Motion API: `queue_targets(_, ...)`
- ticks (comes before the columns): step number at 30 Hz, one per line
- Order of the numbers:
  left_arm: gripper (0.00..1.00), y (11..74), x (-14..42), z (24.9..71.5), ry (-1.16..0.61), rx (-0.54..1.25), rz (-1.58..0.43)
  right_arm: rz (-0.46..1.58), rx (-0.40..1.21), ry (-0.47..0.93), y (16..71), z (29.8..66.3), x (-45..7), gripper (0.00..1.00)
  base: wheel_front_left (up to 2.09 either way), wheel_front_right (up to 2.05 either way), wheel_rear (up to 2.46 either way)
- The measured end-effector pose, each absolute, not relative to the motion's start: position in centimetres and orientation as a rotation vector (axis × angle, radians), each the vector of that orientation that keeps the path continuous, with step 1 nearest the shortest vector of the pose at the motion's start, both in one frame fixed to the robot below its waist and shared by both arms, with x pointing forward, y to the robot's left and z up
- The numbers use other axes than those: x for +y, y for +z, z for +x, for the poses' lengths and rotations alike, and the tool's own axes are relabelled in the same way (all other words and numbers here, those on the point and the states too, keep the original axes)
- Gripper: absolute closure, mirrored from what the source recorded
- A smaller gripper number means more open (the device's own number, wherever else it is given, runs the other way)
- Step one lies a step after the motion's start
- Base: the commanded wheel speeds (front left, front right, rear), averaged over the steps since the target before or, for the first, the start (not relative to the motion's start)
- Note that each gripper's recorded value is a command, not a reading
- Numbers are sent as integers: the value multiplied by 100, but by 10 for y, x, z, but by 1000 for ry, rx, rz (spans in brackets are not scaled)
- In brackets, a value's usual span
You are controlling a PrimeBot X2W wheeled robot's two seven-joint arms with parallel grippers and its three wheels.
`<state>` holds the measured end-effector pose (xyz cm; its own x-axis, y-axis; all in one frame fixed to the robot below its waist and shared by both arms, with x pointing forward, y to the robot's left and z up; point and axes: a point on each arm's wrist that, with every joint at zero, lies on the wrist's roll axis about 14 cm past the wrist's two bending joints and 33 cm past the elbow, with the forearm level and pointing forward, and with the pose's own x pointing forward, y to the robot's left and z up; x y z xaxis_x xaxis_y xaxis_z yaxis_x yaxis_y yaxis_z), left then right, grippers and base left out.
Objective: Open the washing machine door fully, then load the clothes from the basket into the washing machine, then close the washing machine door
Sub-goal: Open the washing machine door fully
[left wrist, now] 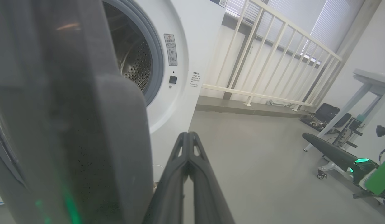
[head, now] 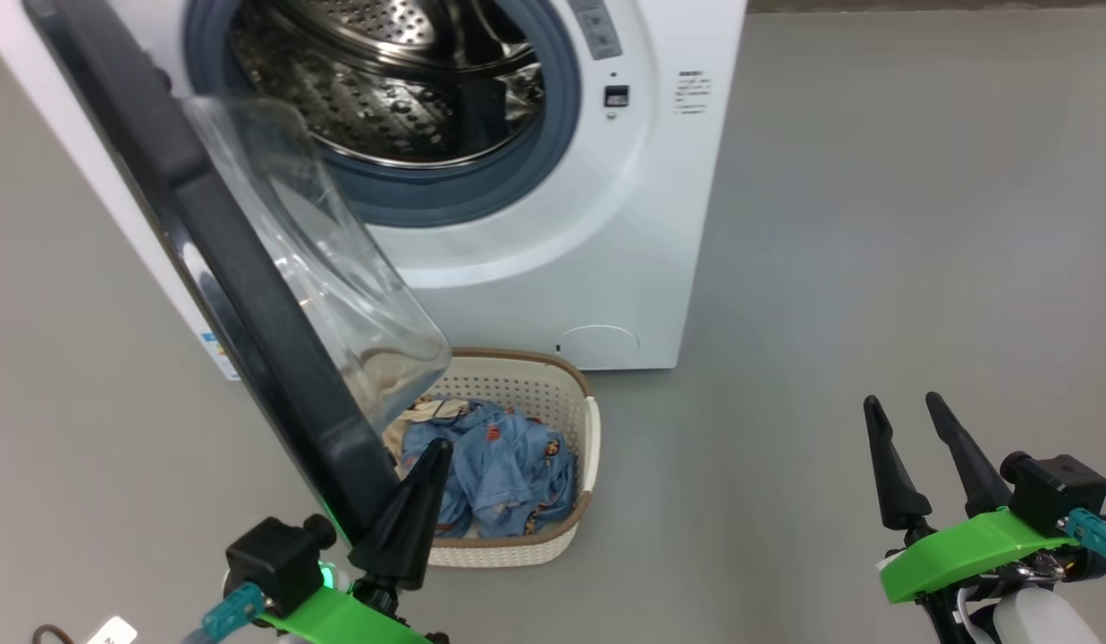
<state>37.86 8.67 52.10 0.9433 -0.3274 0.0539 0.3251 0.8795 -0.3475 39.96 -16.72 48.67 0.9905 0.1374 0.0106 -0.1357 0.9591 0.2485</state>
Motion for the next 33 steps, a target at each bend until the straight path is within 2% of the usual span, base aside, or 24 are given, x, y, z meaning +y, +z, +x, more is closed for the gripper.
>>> queue_targets(17, 100, 517, 135, 362, -200, 0, -353, 256, 38, 258, 481, 417, -122, 0, 0, 0, 0)
queue_targets(33, 100, 511, 203, 340, 19, -5, -331, 256, 56, 367, 479, 427, -80, 0, 0, 0, 0)
